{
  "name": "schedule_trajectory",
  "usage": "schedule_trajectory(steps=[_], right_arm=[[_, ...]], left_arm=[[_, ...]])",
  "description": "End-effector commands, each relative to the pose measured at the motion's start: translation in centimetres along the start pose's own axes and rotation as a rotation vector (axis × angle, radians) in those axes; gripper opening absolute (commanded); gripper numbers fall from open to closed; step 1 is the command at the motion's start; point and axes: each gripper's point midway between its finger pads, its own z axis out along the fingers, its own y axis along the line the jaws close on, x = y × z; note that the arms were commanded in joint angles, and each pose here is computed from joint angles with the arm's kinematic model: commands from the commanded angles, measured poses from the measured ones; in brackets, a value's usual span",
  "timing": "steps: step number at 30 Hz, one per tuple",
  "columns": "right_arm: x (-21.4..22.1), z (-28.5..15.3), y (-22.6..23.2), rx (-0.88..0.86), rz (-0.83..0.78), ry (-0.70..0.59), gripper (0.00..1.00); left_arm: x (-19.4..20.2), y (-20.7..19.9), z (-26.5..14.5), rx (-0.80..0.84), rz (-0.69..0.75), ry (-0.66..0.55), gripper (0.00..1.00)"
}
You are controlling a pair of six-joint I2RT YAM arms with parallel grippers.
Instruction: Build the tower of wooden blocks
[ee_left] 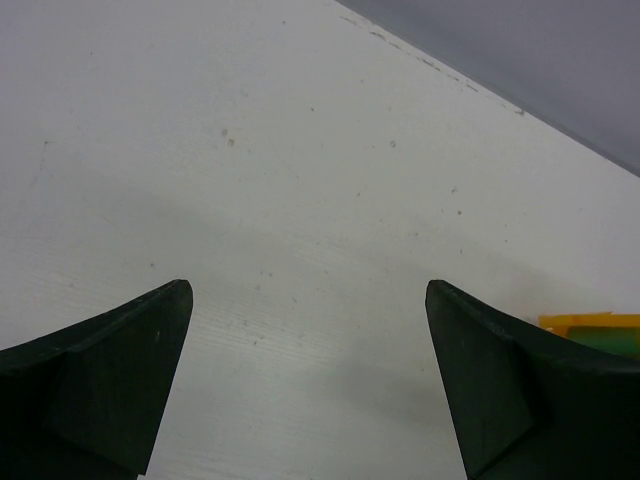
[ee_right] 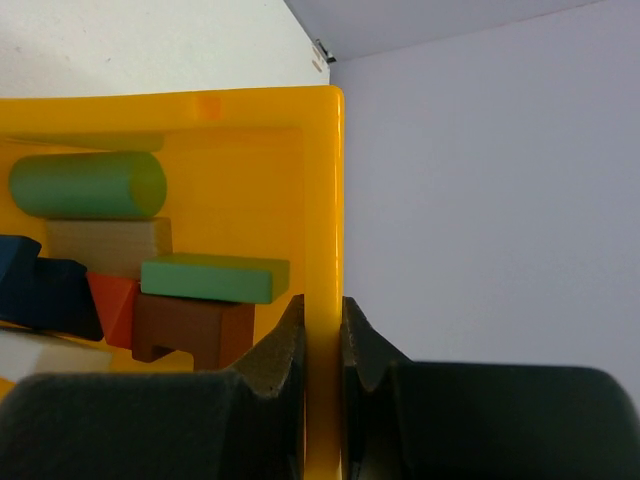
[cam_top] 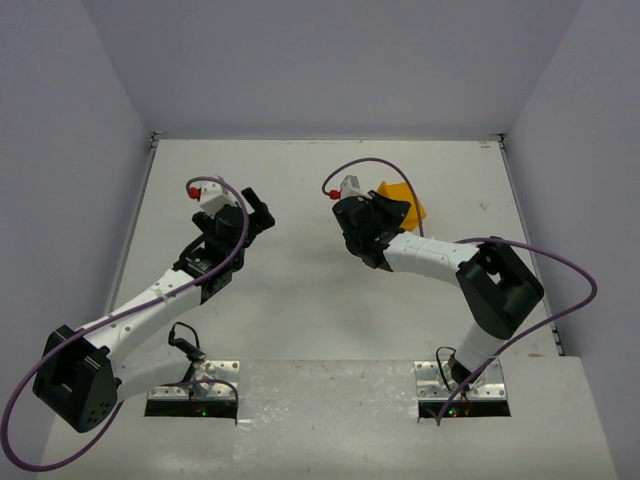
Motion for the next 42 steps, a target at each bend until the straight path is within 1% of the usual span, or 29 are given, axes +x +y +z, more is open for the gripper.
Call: schedule_trajectory(steps=[1, 4, 6, 7, 8, 9, 10, 14, 17, 21, 23, 26, 29, 32, 37, 40, 42], right_arm=[[-0.7, -0.3, -2.2, 0.081, 0.114, 0.037, 0.0], [-0.6, -0.6, -2.5, 0.104, 0.125, 0.079, 0.0], [-0.1, -1.2, -3.6, 0.159, 0.126, 0.152, 0.0], [1.7, -1.7, -3.6, 0.169, -0.032, 0.215, 0.0], [0.5, -2.0, -5.2, 0.257, 0.175, 0.198, 0.0], [0.6, -2.5, -5.6, 0.263, 0.186, 0.205, 0.0], [1.5, -3.0, -4.9, 0.253, 0.128, 0.236, 0.0], [-0.8, -3.0, -3.1, 0.251, 0.069, 0.207, 0.0], [-1.7, -3.1, -2.1, 0.257, 0.03, 0.182, 0.0], [-1.7, -3.3, -2.3, 0.261, 0.025, 0.172, 0.0], [-1.7, -3.4, -2.5, 0.261, 0.02, 0.172, 0.0], [-1.9, -3.3, -2.2, 0.258, -0.034, 0.178, 0.0], [-2.3, -3.0, -1.7, 0.252, -0.093, 0.185, 0.0], [-3.1, -3.0, -0.9, 0.244, -0.164, 0.186, 0.0], [-4.5, -3.6, 1.1, 0.228, -0.265, 0.163, 0.0], [-5.2, -3.7, 3.2, 0.22, -0.351, 0.154, 0.0], [-5.5, -3.9, 4.1, 0.215, -0.397, 0.149, 0.0]], left_arm=[[-1.9, -1.4, -0.5, 0.056, -0.036, -0.045, 1.0], [-1.4, -1.8, -0.2, 0.07, -0.032, -0.031, 1.0], [-0.9, -2.2, 0.1, 0.076, -0.02, -0.006, 1.0], [-0.8, -2.2, 0.2, 0.075, -0.017, 0.0, 1.0], [-0.8, -2.3, 0.3, 0.075, -0.018, 0.002, 1.0], [-0.6, -2.3, 0.4, 0.074, -0.014, 0.008, 1.0], [-0.4, -2.4, 0.4, 0.078, -0.014, 0.012, 1.0], [0.8, -3.3, 0.9, 0.117, -0.006, 0.05, 1.0], [2.4, -3.9, 1.6, 0.139, 0.002, 0.096, 1.0], [4.5, -4.5, 2.9, 0.132, 0.027, 0.165, 1.0], [4.9, -5.2, 3.2, 0.147, 0.027, 0.184, 1.0], [5.8, -5.3, 3.7, 0.146, 0.039, 0.212, 1.0], [5.8, -5.1, 3.8, 0.13, 0.037, 0.207, 1.0], [5.2, -3.9, 3.9, 0.063, 0.031, 0.182, 1.0], [3.1, -0.3, 3.3, -0.127, 0.007, 0.117, 1.0], [2.0, 0.8, 2.5, -0.167, -0.013, 0.075, 1.0], [1.7, 1.1, 2.2, -0.163, -0.027, 0.058, 1.0]])
